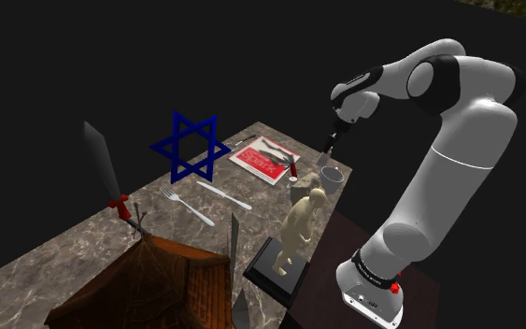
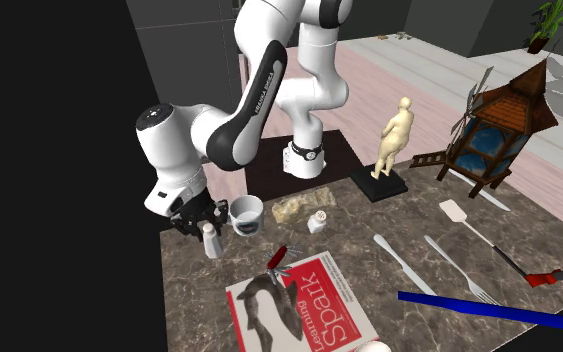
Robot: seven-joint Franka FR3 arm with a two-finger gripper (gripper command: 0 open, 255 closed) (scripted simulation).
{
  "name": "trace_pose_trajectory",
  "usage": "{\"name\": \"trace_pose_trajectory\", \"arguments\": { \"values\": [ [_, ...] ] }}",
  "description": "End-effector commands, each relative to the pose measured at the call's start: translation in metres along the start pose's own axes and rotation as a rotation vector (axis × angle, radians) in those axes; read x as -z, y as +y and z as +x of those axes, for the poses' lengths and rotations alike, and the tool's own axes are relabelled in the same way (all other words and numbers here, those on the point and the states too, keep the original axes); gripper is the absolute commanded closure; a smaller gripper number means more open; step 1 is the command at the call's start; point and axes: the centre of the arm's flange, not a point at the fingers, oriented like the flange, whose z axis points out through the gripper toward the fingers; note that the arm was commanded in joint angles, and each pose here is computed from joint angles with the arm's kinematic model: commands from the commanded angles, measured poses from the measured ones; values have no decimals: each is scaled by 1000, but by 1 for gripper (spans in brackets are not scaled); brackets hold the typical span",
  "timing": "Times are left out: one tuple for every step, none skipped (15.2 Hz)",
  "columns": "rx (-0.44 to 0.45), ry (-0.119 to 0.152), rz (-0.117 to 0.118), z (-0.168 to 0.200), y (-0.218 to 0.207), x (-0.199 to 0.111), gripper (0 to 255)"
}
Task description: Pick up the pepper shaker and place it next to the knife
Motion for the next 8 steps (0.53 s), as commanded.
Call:
{"name": "trace_pose_trajectory", "arguments": {
  "values": [
    [0, 0, 0, 1, 0, 11, 255],
    [0, 0, 0, 2, -1, 16, 255],
    [0, 0, 0, 2, -1, 22, 255],
    [0, 0, 0, 2, -2, 27, 255],
    [0, 0, 0, 3, -2, 32, 255],
    [0, 0, 0, 3, -3, 37, 255],
    [0, 0, 0, 3, -3, 43, 255],
    [0, 0, 0, 4, -4, 48, 255]
  ]
}}
